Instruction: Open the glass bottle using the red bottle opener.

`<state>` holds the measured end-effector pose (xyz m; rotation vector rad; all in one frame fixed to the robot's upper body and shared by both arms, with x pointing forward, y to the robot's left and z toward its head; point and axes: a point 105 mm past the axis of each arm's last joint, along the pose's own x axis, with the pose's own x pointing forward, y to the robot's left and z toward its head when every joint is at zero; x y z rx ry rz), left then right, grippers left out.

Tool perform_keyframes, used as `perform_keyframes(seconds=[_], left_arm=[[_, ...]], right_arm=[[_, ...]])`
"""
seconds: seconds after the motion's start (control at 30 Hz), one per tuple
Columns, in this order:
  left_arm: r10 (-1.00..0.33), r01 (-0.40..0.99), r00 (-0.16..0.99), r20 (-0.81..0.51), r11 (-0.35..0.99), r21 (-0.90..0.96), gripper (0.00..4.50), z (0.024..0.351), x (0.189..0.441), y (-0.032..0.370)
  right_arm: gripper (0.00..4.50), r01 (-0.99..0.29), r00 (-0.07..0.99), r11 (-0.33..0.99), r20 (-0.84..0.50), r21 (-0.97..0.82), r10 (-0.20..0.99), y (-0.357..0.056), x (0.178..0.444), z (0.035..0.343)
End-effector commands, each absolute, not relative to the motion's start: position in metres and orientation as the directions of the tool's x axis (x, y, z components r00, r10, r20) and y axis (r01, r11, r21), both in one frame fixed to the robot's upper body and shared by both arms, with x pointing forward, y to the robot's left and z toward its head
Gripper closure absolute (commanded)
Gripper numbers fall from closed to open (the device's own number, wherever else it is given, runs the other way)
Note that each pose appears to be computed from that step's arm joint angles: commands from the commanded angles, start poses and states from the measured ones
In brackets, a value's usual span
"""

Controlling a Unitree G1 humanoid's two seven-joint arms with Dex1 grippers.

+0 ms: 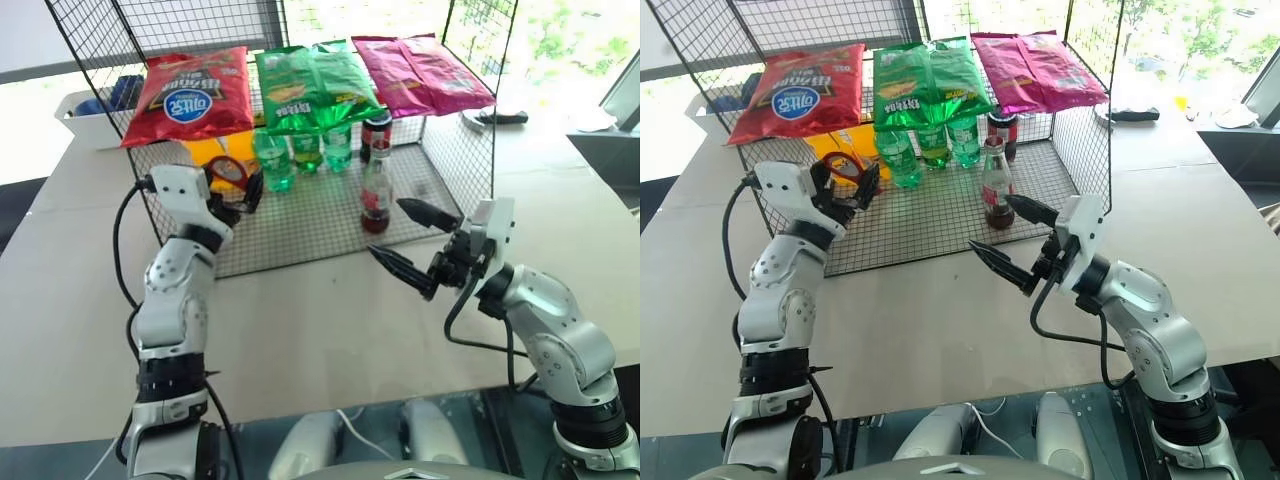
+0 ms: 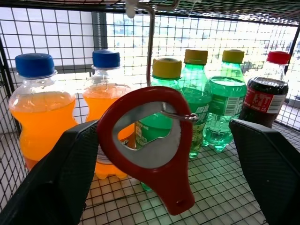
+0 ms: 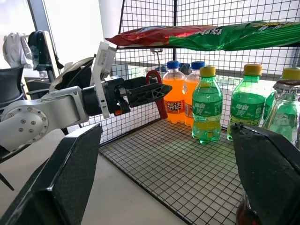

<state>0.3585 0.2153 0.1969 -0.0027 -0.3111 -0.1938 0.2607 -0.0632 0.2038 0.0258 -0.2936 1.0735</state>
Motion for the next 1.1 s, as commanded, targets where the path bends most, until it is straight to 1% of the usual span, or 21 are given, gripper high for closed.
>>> perform_keyframes(seconds=[0.03, 0.07, 0.1, 0.23, 0.37, 0.5, 0.67, 0.77, 0.97, 1.03, 1.1], left_arm=[[-0.204, 0.205, 0.914, 0.351, 0.978, 0.035, 1.76, 0.206, 0.352, 0.214], [-0.205, 0.206, 0.914, 0.35, 0.978, 0.034, 2.11, 0.206, 0.351, 0.214], [-0.204, 0.206, 0.915, 0.348, 0.978, 0.03, 2.69, 0.204, 0.35, 0.214], [-0.194, 0.201, 0.92, 0.34, 0.98, 0.015, 4.47, 0.198, 0.345, 0.213], [-0.187, 0.198, 0.919, 0.347, 0.98, 0.004, 4.47, 0.198, 0.342, 0.212], [-0.193, 0.212, 0.904, 0.381, 0.977, -0.007, 4.47, 0.205, 0.338, 0.21], [-0.292, 0.383, 0.839, 0.458, 0.916, -0.117, 4.47, 0.218, 0.323, 0.192], [-0.291, 0.412, 0.825, 0.485, 0.896, -0.164, 4.47, 0.222, 0.318, 0.193], [-0.358, 0.5, 0.796, 0.488, 0.844, -0.195, 4.47, 0.22, 0.309, 0.184], [-0.412, 0.555, 0.779, 0.473, 0.804, -0.214, 4.47, 0.216, 0.305, 0.176], [-0.489, 0.628, 0.749, 0.447, 0.738, -0.246, 4.47, 0.21, 0.298, 0.167]], right_arm=[[0.0, -0.867, 0.414, 0.471, 0.288, -0.165, 0.863, -0.061, 0.255, 0.215], [0.0, -0.867, 0.414, 0.471, 0.288, -0.165, 0.863, -0.061, 0.255, 0.215], [0.0, -0.867, 0.414, 0.471, 0.287, -0.166, 0.864, -0.061, 0.255, 0.215], [0.0, -0.867, 0.413, 0.47, 0.287, -0.168, 0.865, -0.061, 0.255, 0.215], [0.0, -0.869, 0.409, 0.465, 0.286, -0.168, 0.867, -0.06, 0.254, 0.215], [0.0, -0.871, 0.404, 0.461, 0.284, -0.169, 0.869, -0.059, 0.255, 0.214], [0.0, -0.872, 0.404, 0.46, 0.282, -0.167, 0.87, -0.059, 0.255, 0.213], [0.0, -0.872, 0.406, 0.461, 0.281, -0.166, 0.87, -0.059, 0.255, 0.212], [0.0, -0.871, 0.408, 0.463, 0.28, -0.165, 0.869, -0.059, 0.255, 0.212], [0.0, -0.869, 0.413, 0.465, 0.269, -0.17, 0.87, -0.059, 0.256, 0.21], [0.0, -0.865, 0.431, 0.469, 0.215, -0.178, 0.876, -0.061, 0.26, 0.203]])
